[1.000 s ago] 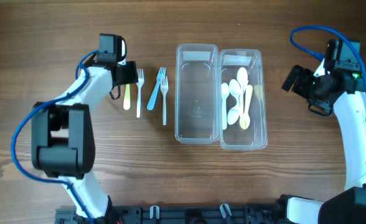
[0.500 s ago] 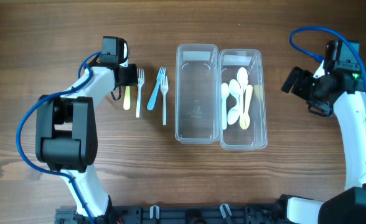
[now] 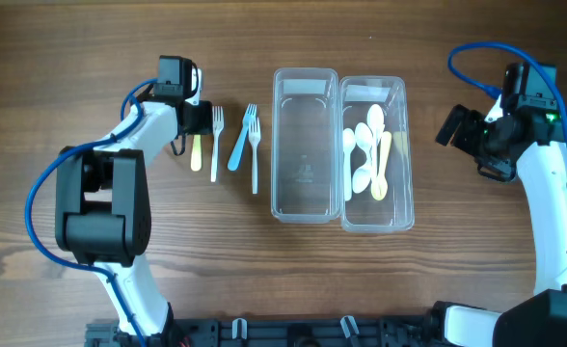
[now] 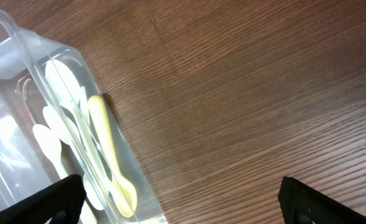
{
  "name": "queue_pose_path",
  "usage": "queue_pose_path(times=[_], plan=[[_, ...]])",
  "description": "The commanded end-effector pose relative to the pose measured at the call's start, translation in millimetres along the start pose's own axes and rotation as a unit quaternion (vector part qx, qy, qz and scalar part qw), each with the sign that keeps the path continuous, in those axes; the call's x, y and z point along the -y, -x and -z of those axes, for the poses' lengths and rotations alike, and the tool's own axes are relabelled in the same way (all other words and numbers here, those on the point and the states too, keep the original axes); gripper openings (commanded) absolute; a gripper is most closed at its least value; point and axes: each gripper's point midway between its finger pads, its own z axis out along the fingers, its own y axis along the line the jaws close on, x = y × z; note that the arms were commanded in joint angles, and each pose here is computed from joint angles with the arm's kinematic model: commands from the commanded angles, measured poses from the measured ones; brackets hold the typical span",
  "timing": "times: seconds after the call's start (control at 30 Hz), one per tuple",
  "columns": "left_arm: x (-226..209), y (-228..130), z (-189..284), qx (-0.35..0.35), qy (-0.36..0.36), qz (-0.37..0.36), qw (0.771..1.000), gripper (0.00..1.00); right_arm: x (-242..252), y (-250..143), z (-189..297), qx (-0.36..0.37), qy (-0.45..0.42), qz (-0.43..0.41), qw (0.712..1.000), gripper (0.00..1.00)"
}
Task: Pack container
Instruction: 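Move the left gripper over the yellow fork, then grasp the yellow fork with the left gripper, drop it in left container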
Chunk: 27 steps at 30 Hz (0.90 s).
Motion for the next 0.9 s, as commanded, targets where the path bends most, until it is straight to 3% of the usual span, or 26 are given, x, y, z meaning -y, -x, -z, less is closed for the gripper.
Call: queue_pose_path(times=[0.0, 0.43, 0.73, 0.87], plan=[[0.5, -19.1, -11.2, -0.035, -0.002, -0.011, 0.999, 0.13, -2.7, 0.1, 0.2, -0.002, 0.008, -0.003, 1.0, 0.99], [-0.5, -33.4, 4.0, -0.067, -0.001, -0.011, 0.998, 0.04, -9.7, -1.1, 0.5, -0.007, 0.028, -0.002, 1.0, 0.99], [11.9, -15.5, 76.8, -0.027, -0.012, -0.017, 0.999, 0.04, -10.0, -0.5, 0.5, -0.006, 0.029, -0.001, 1.0, 1.0], [50.1, -13.7, 119.1, -0.003, -0.06, -0.047, 0.997, 0.04, -9.9, -0.5, 0.5, -0.006, 0.028, -0.002, 1.0, 0.99]])
